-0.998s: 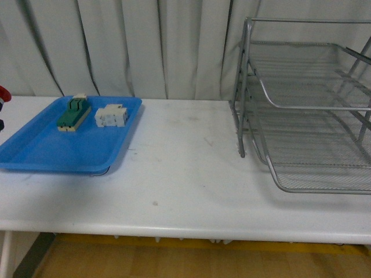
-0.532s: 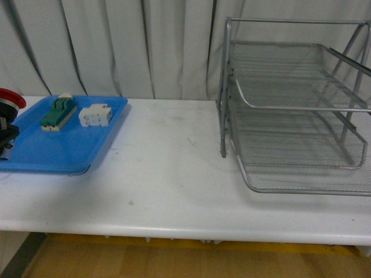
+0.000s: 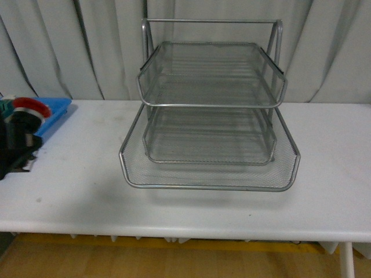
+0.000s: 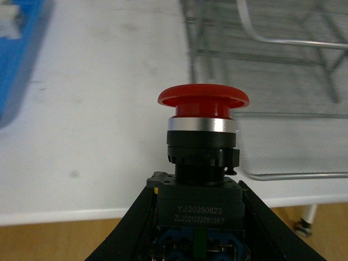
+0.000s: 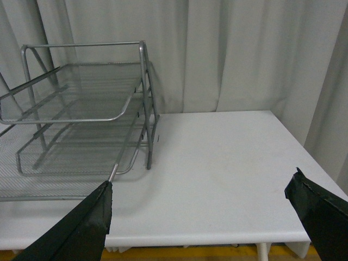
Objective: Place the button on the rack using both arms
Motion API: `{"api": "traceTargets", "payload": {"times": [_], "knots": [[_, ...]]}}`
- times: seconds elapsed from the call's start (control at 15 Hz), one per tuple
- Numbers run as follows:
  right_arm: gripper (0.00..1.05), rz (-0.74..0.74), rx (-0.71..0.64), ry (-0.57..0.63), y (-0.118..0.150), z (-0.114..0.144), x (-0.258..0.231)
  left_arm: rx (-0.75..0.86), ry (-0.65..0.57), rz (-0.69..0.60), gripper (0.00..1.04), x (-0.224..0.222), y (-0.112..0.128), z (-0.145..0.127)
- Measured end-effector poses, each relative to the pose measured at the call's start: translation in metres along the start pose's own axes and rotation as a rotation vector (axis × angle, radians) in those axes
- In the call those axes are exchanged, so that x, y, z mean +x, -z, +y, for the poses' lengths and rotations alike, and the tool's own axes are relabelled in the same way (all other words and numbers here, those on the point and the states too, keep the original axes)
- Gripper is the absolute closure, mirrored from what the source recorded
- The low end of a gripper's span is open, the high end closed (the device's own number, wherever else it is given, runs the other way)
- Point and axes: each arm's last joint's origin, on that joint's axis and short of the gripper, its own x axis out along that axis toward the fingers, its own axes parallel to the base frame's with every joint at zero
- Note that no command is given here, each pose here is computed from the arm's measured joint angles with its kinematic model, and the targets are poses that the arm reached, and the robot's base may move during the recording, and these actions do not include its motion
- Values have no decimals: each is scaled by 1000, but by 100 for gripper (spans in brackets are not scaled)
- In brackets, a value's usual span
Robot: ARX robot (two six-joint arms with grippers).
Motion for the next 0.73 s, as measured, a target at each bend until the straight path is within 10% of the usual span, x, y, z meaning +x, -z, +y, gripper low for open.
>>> {"api": "traceTargets", "payload": {"times": [0.47, 0.73], "knots": [[6, -3, 0, 0, 0, 0, 0, 207, 347, 17, 69, 29, -23, -134], [6, -3, 0, 0, 0, 0, 0, 292, 412, 135, 69, 39, 5, -156]]}}
